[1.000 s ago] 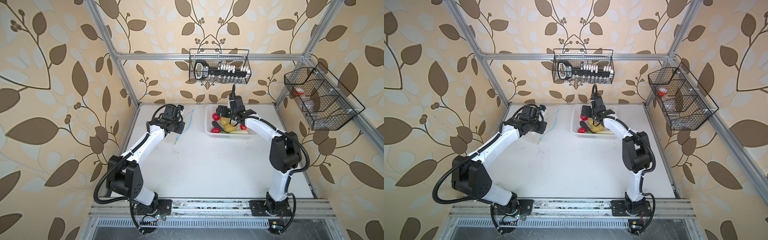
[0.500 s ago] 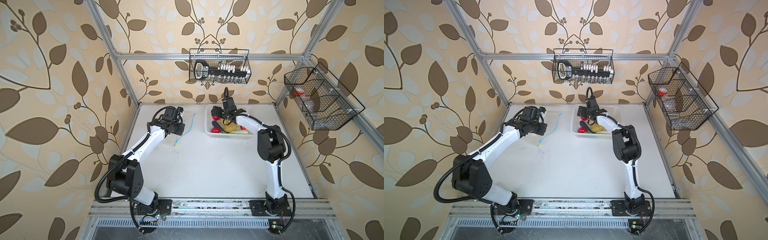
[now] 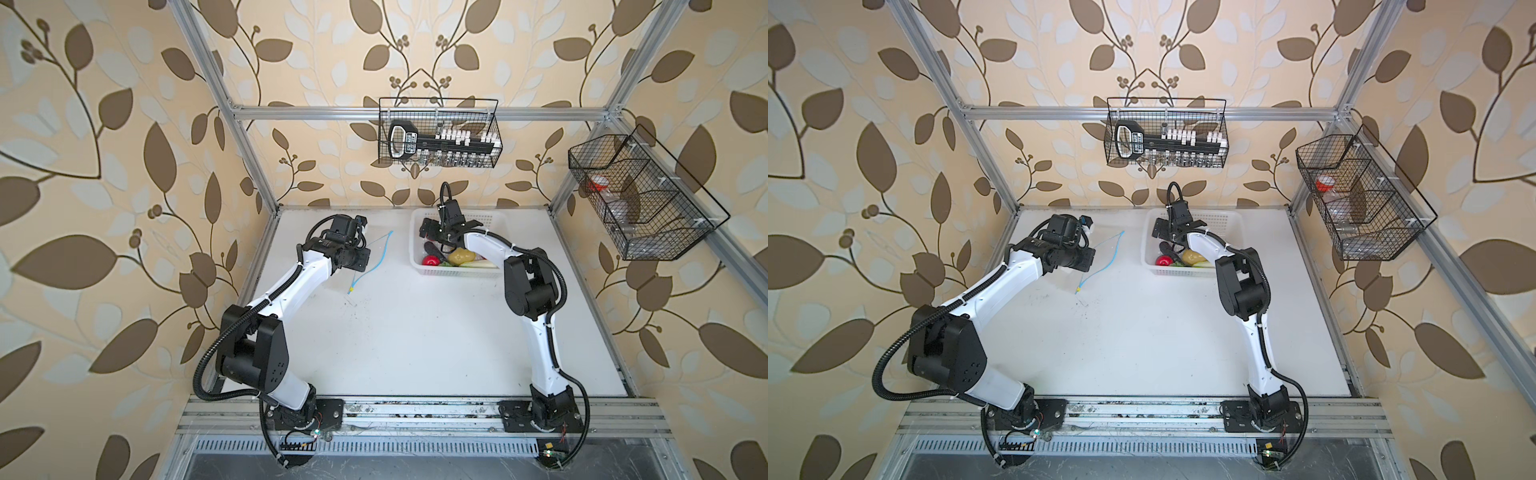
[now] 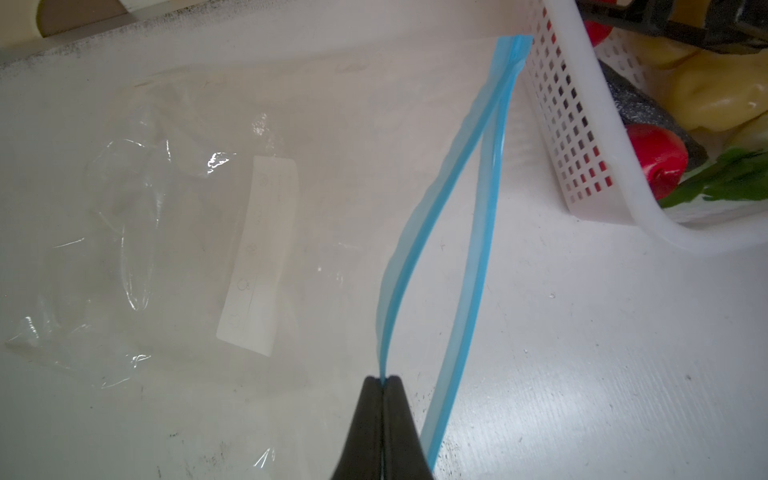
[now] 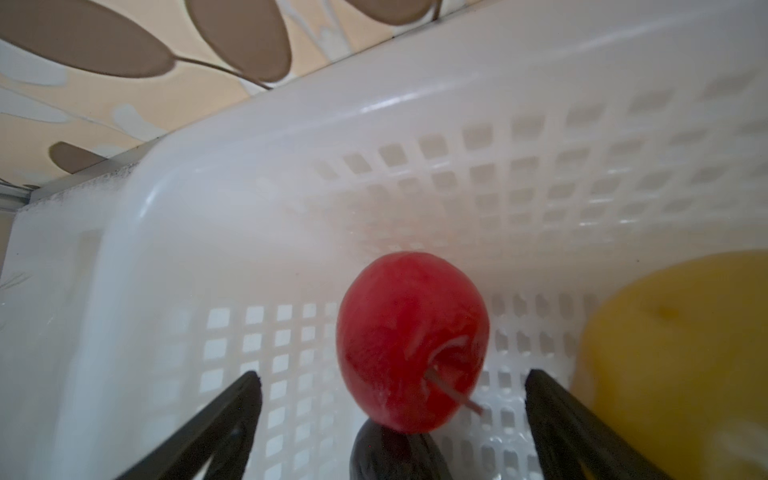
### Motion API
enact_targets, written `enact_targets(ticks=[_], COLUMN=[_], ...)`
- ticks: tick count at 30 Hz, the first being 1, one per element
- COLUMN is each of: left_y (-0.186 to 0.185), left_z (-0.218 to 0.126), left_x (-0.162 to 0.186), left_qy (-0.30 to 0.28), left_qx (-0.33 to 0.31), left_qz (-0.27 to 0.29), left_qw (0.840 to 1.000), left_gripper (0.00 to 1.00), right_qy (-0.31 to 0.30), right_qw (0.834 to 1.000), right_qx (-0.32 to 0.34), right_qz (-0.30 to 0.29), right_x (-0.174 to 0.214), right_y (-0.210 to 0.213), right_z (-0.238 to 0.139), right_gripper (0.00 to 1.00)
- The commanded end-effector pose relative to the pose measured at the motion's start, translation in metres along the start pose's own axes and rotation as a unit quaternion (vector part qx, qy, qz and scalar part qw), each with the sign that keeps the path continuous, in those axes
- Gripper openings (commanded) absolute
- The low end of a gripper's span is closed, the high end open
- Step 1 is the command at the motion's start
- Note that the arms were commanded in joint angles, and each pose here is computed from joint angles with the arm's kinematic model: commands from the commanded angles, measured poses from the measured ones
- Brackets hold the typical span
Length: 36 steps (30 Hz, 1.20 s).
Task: Place the food in the zip-top bag and seal the zipper
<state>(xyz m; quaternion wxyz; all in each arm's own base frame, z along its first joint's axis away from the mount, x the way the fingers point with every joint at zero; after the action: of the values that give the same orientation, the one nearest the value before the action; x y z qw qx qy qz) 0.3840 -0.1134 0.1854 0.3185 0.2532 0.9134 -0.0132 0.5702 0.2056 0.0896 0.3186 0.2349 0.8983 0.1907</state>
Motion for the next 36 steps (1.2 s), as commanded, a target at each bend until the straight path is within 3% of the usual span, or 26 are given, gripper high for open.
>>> enact_targets(ticks=[1, 11, 18, 29, 33, 36], left_y=[0.006, 0.01, 0.012, 0.01, 0.009, 0.009], left_z=[-0.002, -0.004, -0.003, 0.007, 0.009, 0.012], left_x=[0.0, -0.002, -0.001, 0.005, 0.006, 0.007], left_qy=[-0.006, -0.012, -0.017, -0.003, 0.003, 0.008], left_qx=[-0.006, -0.009, -0.019, -0.011, -0.008, -0.008], left_qz=[-0.012, -0.018, -0.015, -0.022, -0.025, -0.027], left_qw=[1.0, 1.0, 1.0, 1.0, 1.0, 1.0], left_gripper=[0.0, 0.0, 0.0, 0.0, 0.0, 0.0], right_qy=[0.012, 0.0, 0.014, 0.02, 0.022, 0.015], right_qw=[1.0, 0.999, 0.997, 0.996, 0.995, 0.994], right_qx=[0.015, -0.019, -0.03, -0.031, -0.044, -0.057], right_qz=[0.007, 0.04, 0.072, 0.083, 0.09, 0.093], right_x=[0.005, -0.01, -0.007, -0.003, -0.005, -0.01], right_y=[-0.01, -0.002, -0.004, -0.007, -0.004, 0.001], right_z=[0.013, 0.02, 0.029, 0.035, 0.031, 0.023], right_gripper=[0.98, 0.94, 0.76, 0.7, 0.52, 0.5])
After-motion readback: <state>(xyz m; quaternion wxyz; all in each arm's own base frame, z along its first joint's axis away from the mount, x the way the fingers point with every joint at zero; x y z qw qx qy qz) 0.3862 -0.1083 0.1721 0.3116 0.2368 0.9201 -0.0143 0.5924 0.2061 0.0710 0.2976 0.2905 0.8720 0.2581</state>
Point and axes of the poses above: each gripper's point midway between its finger pads, its own z axis out along the fingers, its own y axis along the line the jaws close on, x = y × z, the point moved 2 cm from there along -z, back along the fingers, and after that the axes turned 15 degrees about z, right-handed, at the moved point
